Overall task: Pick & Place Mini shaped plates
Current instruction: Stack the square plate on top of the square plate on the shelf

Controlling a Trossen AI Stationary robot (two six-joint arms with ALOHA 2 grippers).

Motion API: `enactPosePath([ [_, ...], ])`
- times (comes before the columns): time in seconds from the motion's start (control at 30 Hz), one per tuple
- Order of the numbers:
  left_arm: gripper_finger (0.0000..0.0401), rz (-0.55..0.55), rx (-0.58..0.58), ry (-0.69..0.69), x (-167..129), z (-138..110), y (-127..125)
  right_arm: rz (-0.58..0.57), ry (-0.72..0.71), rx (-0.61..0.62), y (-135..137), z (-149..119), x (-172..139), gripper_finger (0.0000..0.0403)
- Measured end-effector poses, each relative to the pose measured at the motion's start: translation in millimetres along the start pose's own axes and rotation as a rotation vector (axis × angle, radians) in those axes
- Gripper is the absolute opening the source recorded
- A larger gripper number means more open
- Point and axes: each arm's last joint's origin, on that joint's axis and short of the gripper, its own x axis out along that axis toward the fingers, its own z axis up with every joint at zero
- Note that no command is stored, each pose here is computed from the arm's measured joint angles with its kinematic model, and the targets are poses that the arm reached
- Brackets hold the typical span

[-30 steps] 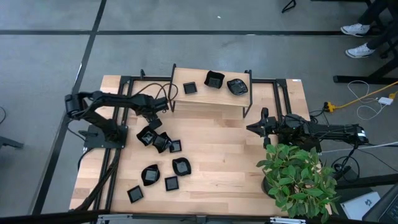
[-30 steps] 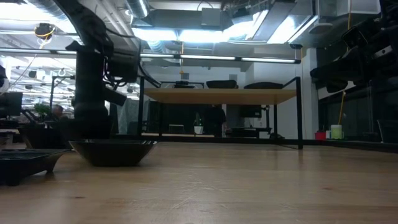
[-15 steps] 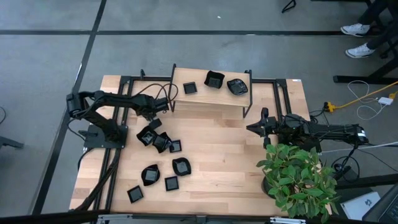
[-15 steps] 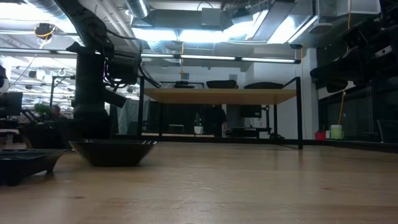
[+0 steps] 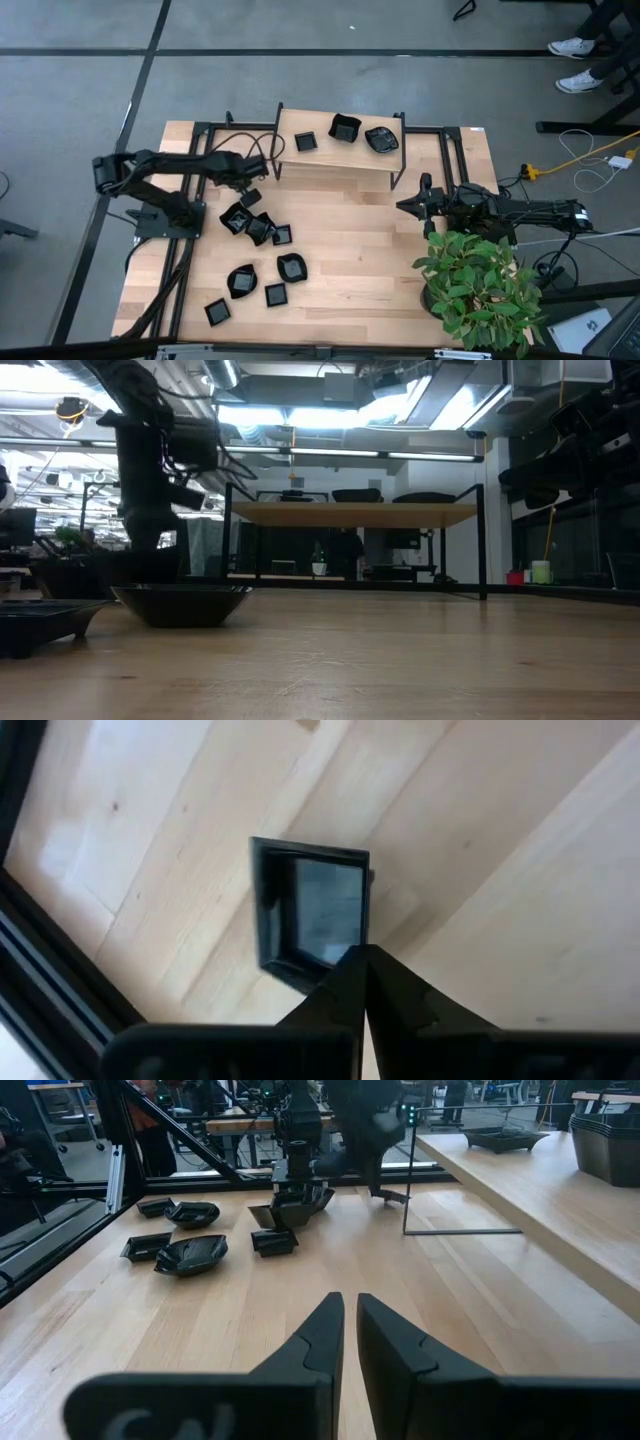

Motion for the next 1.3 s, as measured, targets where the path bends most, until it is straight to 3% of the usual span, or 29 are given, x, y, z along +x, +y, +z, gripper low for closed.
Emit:
enactPosePath([
  [0.47,0.0002,-0.104,-0.115,-0.247,-49,-14,0,0.000,0.000,0.000,0,0,0,0.0034],
  [0.93,0.0001,-0.108,-0.194,-0.490,-86,-32,-3,0.000,0.000,0.000,0,0,0,0.0034],
  [1.3,0.0001,-0.153,-0.193,-0.740,-109,-26,-11,0.000,0.000,0.000,0,0,0,0.0034],
])
